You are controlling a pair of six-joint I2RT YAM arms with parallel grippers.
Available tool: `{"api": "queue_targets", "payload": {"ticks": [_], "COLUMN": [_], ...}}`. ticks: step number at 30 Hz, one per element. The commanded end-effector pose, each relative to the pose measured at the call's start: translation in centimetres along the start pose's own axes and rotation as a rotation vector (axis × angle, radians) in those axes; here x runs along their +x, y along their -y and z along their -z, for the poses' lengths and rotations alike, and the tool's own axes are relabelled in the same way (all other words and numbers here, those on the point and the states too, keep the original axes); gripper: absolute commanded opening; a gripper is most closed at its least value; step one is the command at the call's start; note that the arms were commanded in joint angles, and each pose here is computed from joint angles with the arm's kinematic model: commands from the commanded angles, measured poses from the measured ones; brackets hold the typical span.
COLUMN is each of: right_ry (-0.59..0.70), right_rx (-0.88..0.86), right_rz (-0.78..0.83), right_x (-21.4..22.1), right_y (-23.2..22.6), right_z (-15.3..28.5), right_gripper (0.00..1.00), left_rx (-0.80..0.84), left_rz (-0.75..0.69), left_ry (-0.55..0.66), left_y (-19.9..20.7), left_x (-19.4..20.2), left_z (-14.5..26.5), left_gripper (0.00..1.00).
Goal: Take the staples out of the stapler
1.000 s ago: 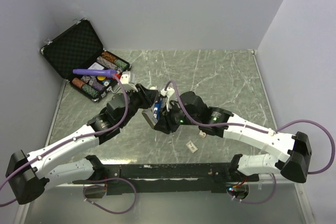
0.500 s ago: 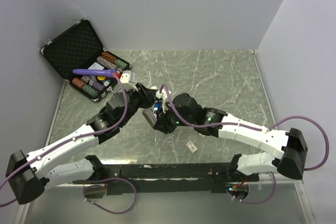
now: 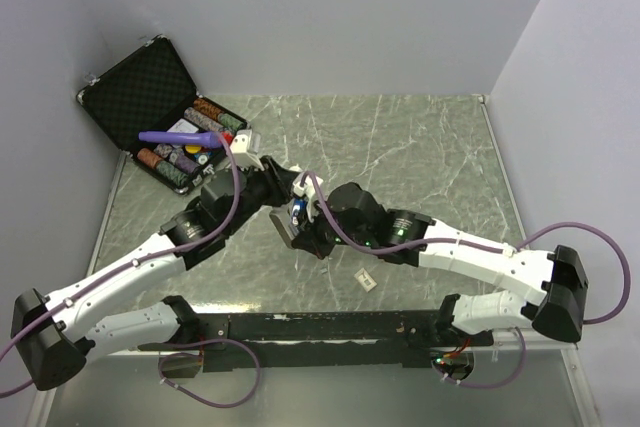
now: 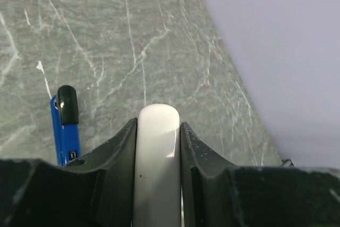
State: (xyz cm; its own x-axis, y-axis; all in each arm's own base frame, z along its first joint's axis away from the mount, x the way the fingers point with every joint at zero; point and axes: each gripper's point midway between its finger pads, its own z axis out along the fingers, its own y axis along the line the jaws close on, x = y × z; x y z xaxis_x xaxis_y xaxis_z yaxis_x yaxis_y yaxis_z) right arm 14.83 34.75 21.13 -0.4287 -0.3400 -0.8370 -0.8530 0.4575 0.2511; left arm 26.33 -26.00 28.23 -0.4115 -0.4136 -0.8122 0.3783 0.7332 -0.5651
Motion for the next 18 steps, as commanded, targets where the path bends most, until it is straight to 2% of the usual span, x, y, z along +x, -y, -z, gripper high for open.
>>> {"api": "queue_targets", "payload": {"ticks": [1, 7, 18], "right_ry": [0.082, 0.085, 0.114], "right_rx": [0.193, 0.257, 0.362], "right_rz": [0.057, 0.145, 0.267], "right_x": [-2.8, -3.1, -4.1], "right_y": [3.6, 4.8, 6.6], "right_z": [1.6, 3.0, 5.6], "right_gripper": [0.0, 0.0, 0.0], "left_rx": [0.179, 0.245, 0.307], "left_rz": [0.052, 0.016, -0.038], "left_ry": [-0.089, -0.201, -0.336], "left_y": [4.7, 5.8, 6.8], "left_x": [-0.6, 0.5, 1.7], "left_z": [2.2, 4.3, 6.6], "left_gripper": [0.01, 0.01, 0.01]}}
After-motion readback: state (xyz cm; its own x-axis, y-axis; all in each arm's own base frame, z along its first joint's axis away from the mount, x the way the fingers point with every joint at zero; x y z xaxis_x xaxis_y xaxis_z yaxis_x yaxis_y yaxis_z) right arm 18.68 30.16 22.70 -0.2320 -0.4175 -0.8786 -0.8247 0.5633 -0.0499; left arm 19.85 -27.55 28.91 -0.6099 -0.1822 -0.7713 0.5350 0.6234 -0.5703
